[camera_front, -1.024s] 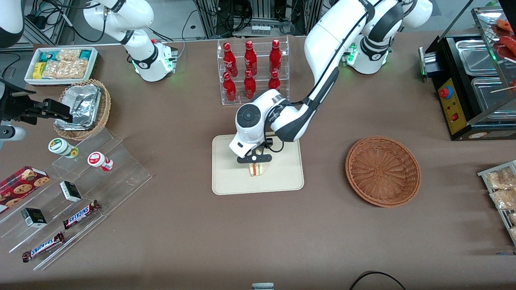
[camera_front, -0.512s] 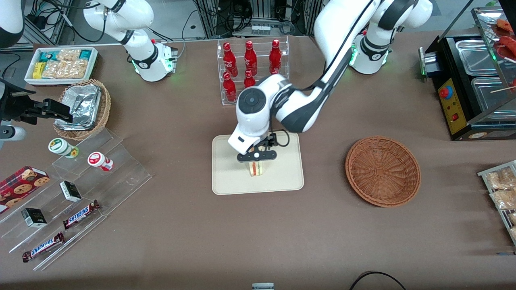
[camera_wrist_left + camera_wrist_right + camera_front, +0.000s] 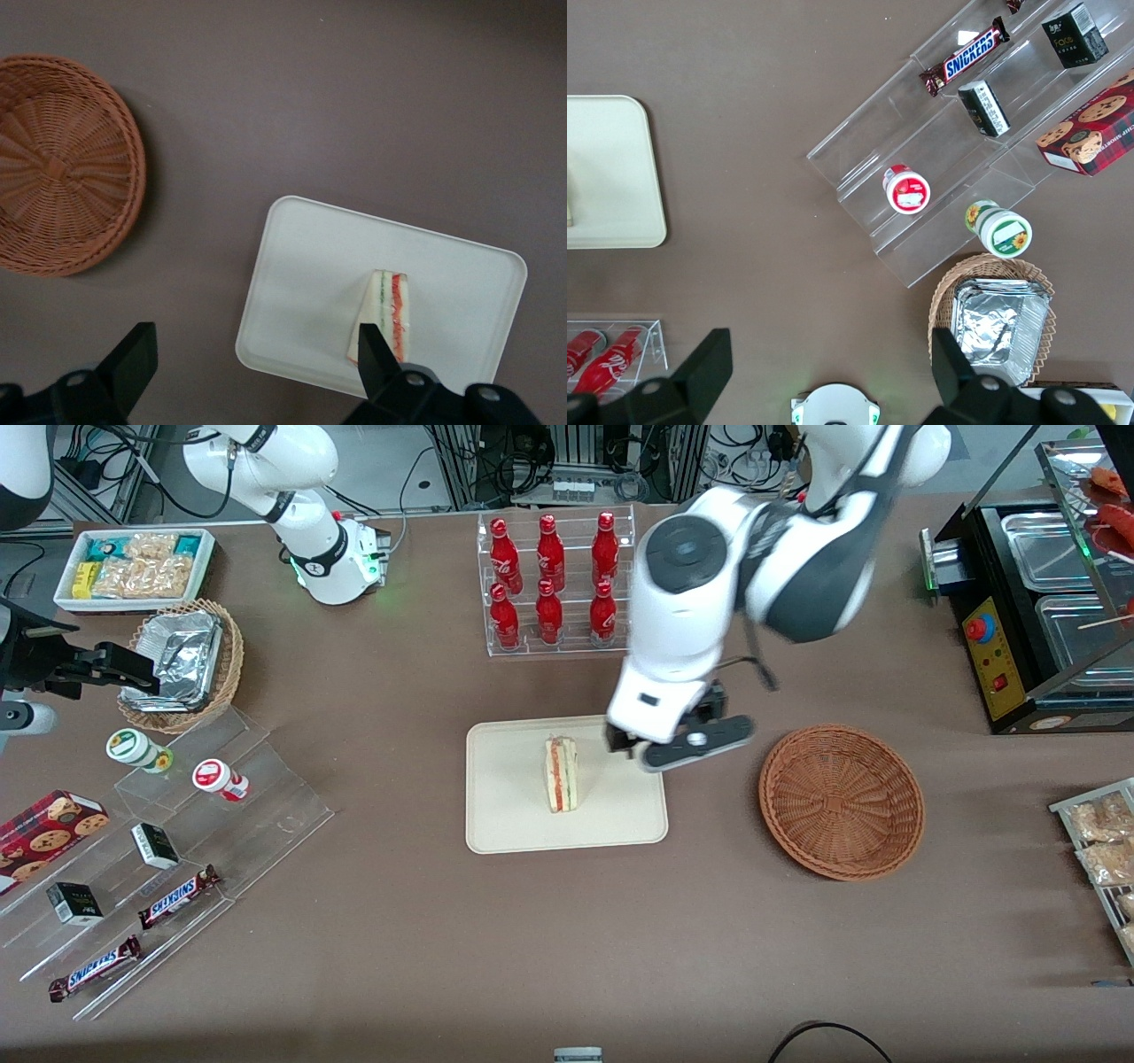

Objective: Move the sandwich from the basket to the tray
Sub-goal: 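Raise the left gripper away from the sandwich on the tray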

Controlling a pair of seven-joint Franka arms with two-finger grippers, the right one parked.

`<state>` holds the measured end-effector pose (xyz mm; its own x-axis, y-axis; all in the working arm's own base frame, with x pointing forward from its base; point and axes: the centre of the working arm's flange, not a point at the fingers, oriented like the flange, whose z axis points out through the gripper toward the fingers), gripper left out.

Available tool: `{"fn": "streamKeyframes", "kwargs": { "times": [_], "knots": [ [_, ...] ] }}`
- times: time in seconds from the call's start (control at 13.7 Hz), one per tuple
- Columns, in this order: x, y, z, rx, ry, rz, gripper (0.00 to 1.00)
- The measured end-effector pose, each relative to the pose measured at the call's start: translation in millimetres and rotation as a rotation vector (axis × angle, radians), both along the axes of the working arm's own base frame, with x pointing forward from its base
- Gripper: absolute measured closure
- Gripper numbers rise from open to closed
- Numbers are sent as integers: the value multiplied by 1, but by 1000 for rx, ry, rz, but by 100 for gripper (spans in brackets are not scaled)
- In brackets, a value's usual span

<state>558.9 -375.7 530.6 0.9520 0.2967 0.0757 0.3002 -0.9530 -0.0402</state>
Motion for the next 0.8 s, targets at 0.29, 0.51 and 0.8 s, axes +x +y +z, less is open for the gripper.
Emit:
{"fn": "streamKeyframes", "kwargs": {
  "times": [0.29, 0.51, 0.8],
  "knots": [
    [13, 105, 57, 5, 28, -39, 0],
    [4, 170, 77, -16, 67, -91, 0],
    [-14, 249, 101, -51, 124, -145, 0]
  ]
}}
